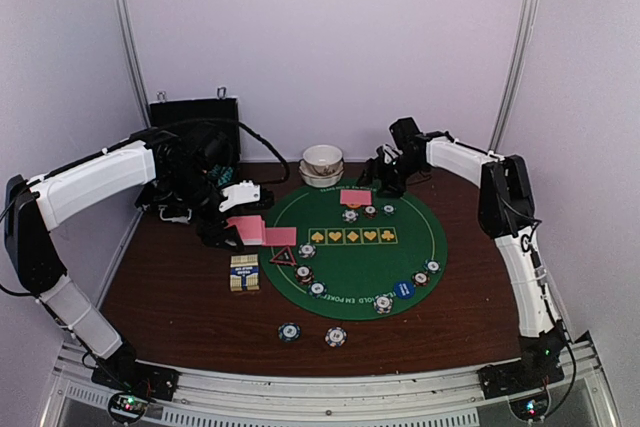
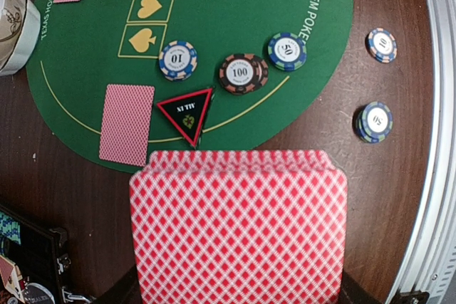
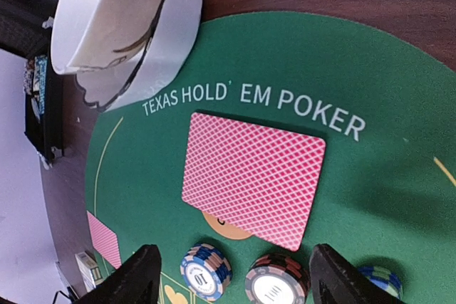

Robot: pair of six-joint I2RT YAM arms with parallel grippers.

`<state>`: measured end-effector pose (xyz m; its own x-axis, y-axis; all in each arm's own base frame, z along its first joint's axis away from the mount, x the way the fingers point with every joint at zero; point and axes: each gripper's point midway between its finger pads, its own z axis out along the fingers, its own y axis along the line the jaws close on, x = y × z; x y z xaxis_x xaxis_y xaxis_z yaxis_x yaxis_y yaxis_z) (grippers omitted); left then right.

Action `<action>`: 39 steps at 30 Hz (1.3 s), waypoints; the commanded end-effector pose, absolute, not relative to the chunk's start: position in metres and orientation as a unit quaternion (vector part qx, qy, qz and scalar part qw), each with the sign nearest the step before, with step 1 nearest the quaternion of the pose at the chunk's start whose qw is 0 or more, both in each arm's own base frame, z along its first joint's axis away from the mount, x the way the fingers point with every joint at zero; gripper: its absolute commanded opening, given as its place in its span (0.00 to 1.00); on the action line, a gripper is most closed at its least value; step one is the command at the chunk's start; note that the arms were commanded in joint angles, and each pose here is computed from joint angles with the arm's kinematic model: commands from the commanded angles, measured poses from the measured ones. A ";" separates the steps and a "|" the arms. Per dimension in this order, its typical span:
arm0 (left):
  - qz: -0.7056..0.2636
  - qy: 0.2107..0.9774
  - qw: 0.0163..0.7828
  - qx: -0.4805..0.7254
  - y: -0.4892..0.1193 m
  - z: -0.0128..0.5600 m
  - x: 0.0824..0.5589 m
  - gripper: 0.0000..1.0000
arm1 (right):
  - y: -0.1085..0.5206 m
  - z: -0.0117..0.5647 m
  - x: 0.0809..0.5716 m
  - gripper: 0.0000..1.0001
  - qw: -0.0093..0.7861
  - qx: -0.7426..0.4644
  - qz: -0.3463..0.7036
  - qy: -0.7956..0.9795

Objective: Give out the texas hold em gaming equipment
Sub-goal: Distribute the poker card in the big blind area, then pick up the poker card from the face-down deck piles.

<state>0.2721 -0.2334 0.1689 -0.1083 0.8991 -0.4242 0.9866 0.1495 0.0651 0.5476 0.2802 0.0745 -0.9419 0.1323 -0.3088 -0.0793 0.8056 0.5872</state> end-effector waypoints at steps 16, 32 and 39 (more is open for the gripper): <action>-0.113 0.734 0.208 0.637 -0.235 0.182 0.280 0.09 | 0.363 0.226 0.405 0.86 0.206 -0.056 0.485 0.848; -0.123 0.735 0.222 0.629 -0.242 0.192 0.285 0.08 | 0.468 0.223 0.293 0.85 0.097 -0.093 0.628 0.766; -0.128 0.735 0.224 0.627 -0.246 0.196 0.287 0.08 | 0.497 0.225 0.285 0.84 0.075 -0.104 0.651 0.748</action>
